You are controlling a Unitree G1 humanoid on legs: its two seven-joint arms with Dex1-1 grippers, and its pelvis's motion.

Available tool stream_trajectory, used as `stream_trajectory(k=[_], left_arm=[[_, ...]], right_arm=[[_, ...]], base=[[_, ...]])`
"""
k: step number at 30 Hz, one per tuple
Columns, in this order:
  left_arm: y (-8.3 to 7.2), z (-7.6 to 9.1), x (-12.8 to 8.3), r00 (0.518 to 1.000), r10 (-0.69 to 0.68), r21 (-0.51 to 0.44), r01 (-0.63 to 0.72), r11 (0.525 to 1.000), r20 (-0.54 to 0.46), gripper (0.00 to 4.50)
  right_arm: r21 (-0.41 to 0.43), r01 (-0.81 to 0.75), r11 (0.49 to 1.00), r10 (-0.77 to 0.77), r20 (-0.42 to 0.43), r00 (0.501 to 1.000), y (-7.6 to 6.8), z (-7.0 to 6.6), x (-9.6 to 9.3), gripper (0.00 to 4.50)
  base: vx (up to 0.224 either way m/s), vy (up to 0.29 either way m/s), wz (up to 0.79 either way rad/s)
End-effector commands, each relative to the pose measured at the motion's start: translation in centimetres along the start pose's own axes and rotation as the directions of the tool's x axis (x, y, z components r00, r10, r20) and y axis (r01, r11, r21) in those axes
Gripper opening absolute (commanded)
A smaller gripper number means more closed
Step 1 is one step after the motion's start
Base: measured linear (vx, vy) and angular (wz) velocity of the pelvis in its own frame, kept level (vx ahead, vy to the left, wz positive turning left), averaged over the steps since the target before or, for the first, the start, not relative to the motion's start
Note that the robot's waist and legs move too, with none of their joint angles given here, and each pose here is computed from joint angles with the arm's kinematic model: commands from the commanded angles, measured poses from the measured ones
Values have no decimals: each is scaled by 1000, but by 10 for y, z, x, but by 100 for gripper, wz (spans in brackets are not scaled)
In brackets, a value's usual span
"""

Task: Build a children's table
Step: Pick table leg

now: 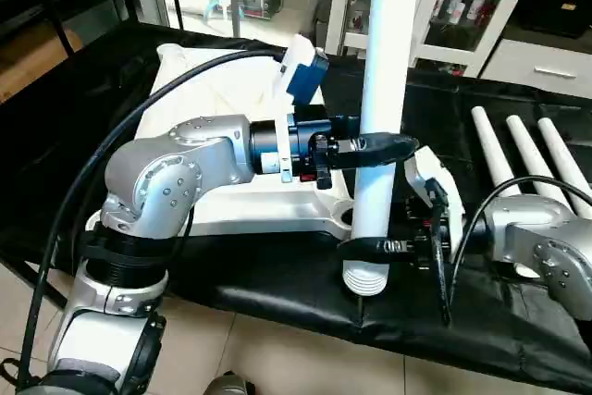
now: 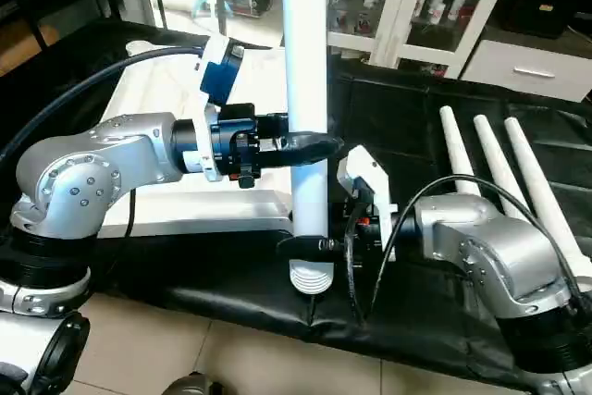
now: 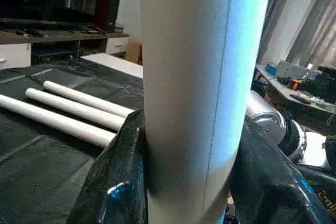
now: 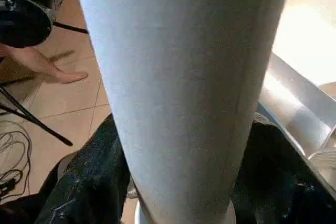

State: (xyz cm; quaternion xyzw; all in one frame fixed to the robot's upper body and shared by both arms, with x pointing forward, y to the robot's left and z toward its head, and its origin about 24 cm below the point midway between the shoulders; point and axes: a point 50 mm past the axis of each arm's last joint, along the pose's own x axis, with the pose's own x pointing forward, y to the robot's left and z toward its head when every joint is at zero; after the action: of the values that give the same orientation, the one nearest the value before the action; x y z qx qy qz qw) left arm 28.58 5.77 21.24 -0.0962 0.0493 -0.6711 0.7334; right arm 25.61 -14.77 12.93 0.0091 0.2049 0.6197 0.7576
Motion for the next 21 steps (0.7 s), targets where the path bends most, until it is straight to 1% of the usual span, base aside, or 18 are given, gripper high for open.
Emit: stream_trajectory(k=[1, 3, 4, 6, 13, 14, 16, 19, 20, 21], left_arm=[[-4, 7, 3, 1000, -23, 40, 23, 999, -5, 177], [-3, 7, 3, 1000, -20, 40, 20, 999, -5, 177], [-3, 7, 3, 1000, -20, 40, 20, 999, -5, 177], [-2, 7, 2, 1000, -16, 44, 16, 999, -6, 177], [0, 7, 0, 1000, 4, 52, -4, 999, -11, 177], [2, 8, 0, 1000, 15, 24, -14, 1000, -8, 177], [3, 8, 0, 1000, 18, -1, -18, 1000, -3, 247], [3, 9, -4, 1000, 7, -2, -7, 1000, -5, 247], [3, 10, -5, 1000, 4, -2, -4, 1000, 0, 266], [3, 11, -6, 1000, -1, -4, 1, 1000, 4, 266]], right_arm=[[-13, -4, 1000, 4, -1, 1000, 1, 2, 0, 247], [-13, -4, 1000, 4, -2, 1000, 0, 2, 0, 232], [-13, -4, 1000, 3, -2, 1000, 0, 2, 0, 232], [-13, -3, 1000, 3, -1, 1000, 0, 2, 0, 205], [-19, 8, 1000, -8, 6, 1000, -2, 3, -2, 193], [-20, 12, 1000, -12, 10, 1000, -2, 3, -2, 193], [-21, 14, 1000, -14, 13, 1000, -2, 4, -3, 191], [-26, 18, 999, -17, 23, 1000, -2, 5, -4, 191], [-29, 24, 999, -23, 31, 999, -2, 7, -6, 189], [-31, 31, 999, -29, 39, 999, -2, 8, -7, 189]], base=[[0, 0, 0], [0, 0, 0], [0, 0, 0], [0, 0, 0], [0, 0, 0], [0, 0, 0], [0, 0, 0], [0, 0, 0], [0, 0, 0], [0, 0, 0]])
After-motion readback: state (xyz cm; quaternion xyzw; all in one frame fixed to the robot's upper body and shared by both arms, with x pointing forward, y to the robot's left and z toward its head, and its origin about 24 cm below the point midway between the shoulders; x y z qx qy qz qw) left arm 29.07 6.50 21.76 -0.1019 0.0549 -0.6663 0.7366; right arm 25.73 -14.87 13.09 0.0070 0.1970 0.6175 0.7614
